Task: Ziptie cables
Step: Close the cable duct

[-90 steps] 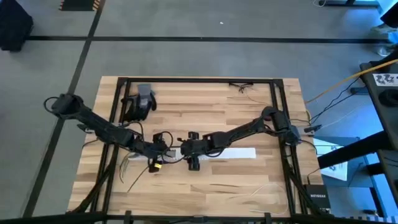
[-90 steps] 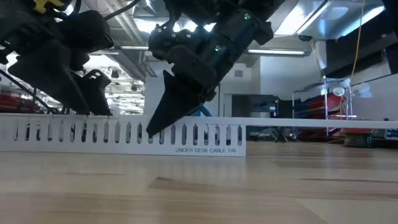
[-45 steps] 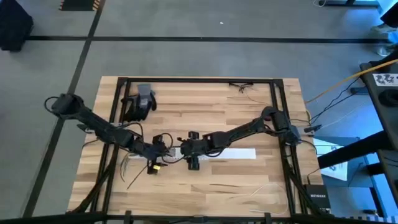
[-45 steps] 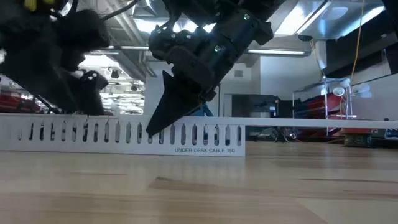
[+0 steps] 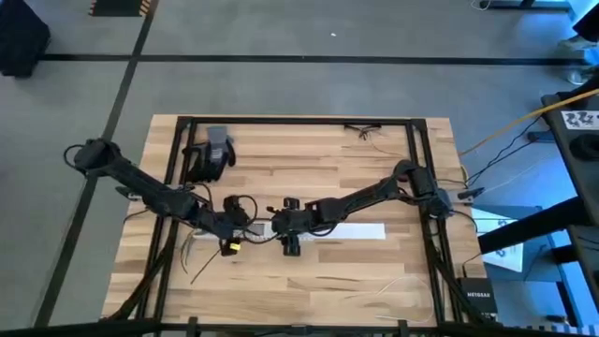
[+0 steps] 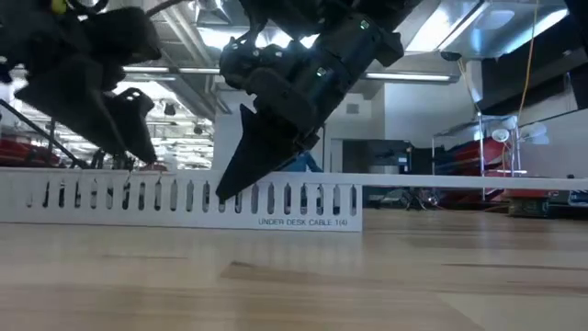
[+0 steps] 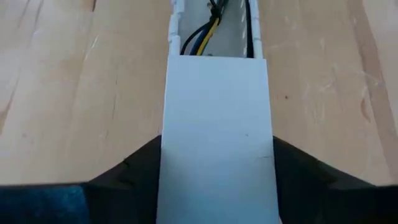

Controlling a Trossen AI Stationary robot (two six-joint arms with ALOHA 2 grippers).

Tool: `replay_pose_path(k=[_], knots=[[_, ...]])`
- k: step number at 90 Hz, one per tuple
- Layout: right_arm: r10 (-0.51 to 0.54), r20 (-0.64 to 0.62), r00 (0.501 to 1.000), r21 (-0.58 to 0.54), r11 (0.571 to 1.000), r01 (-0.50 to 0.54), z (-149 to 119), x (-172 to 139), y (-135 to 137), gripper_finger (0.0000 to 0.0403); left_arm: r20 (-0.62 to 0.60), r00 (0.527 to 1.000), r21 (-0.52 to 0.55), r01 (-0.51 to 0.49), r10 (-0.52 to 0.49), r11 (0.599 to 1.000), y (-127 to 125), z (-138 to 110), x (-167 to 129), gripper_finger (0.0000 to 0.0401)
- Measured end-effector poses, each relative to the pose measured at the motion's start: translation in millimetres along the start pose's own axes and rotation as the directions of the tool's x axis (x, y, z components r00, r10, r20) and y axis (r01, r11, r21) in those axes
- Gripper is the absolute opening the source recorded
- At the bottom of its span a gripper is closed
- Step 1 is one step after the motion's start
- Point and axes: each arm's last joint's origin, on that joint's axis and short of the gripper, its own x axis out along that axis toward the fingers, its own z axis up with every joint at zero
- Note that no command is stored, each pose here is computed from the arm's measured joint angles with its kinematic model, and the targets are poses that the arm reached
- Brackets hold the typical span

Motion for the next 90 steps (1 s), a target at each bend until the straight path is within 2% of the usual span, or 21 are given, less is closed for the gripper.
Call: replay_pose_path(k=[30, 52, 90], knots=[[0.0, 0.0, 1.0, -0.004, 1.0, 0.0, -0.1, 0.0, 0.0, 0.0229, 0.075, 0.993, -0.07, 0.1, -0.095, 0.992, 0.1, -20.3, 14.4, 0.0306], [0.002, 0.013, 1.0, -0.006, 1.0, -0.002, 1.1, 0.1, 0.0, 0.0229, 0.109, 0.989, -0.096, 0.114, -0.104, 0.989, 1.5, -32.5, 23.7, 0.0294], [0.018, 0.027, 0.999, -0.003, 1.0, -0.018, 2.1, 0.3, 0.4, 0.0229, 0.103, 0.992, -0.069, 0.086, -0.079, 0.994, 0.2, -36.4, 43.8, 0.0198]])
